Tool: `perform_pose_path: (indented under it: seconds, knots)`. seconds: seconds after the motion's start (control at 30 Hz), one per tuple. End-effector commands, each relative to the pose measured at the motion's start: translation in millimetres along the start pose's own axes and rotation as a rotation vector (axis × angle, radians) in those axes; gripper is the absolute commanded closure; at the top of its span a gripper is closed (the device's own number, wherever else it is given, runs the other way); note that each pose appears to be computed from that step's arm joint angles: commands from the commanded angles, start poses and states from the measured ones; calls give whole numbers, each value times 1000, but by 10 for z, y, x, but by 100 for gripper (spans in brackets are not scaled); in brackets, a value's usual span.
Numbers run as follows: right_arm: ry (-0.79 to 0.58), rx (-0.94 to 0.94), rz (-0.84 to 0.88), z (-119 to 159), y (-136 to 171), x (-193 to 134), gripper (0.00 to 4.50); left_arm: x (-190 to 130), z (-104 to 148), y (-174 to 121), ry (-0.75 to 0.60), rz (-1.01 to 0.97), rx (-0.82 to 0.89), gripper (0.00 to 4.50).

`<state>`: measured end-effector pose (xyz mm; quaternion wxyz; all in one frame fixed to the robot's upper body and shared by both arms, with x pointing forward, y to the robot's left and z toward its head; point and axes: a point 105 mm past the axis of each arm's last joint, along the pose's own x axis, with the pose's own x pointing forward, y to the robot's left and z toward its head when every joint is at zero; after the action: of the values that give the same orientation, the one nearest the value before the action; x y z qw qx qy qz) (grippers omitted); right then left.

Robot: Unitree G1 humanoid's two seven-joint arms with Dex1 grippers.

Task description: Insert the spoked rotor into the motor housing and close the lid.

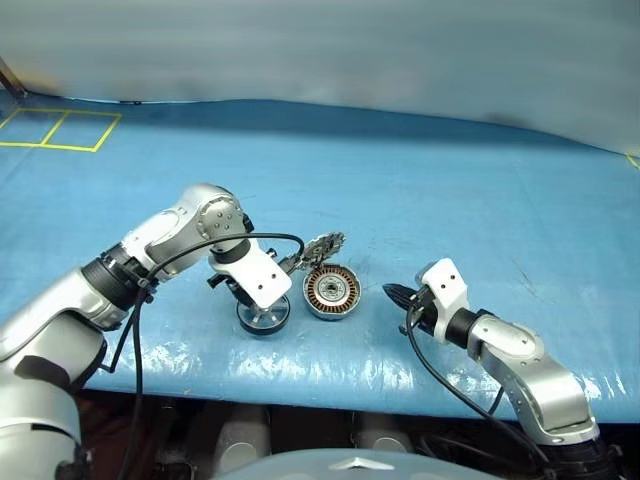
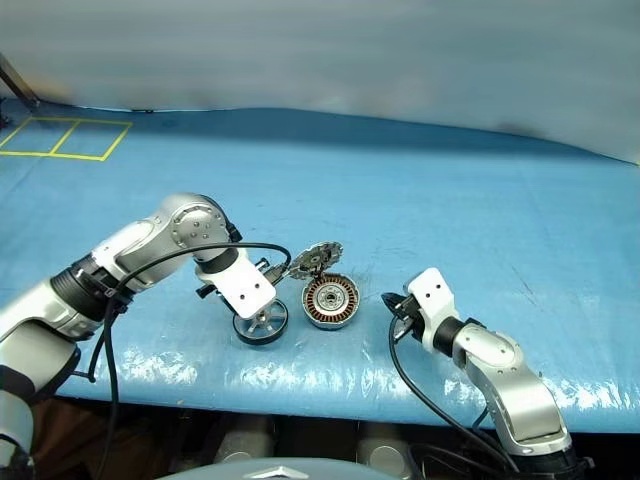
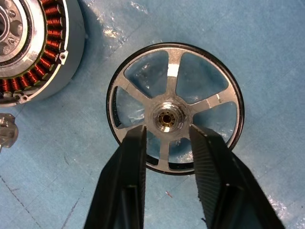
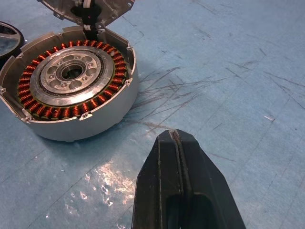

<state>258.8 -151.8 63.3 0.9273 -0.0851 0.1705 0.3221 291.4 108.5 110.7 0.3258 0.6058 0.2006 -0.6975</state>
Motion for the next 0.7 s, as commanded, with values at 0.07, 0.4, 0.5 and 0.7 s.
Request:
perform_pose_path:
  seconds: [0.07, 0.4, 0.5, 0.7]
  knots:
    - [-28, -25, -5, 99, 3, -40, 450, -118, 25, 65, 15, 37, 32, 239]
    - [-25, -24, -5, 98, 4, -39, 450, -51, 67, 36, -2, 20, 44, 239]
    - [-27, -23, -5, 100, 7, -37, 450, -16, 69, 10, -3, 8, 45, 239]
    - [-26, -21, -4, 95, 13, -39, 450, 78, 78, -75, -12, -29, 37, 239]
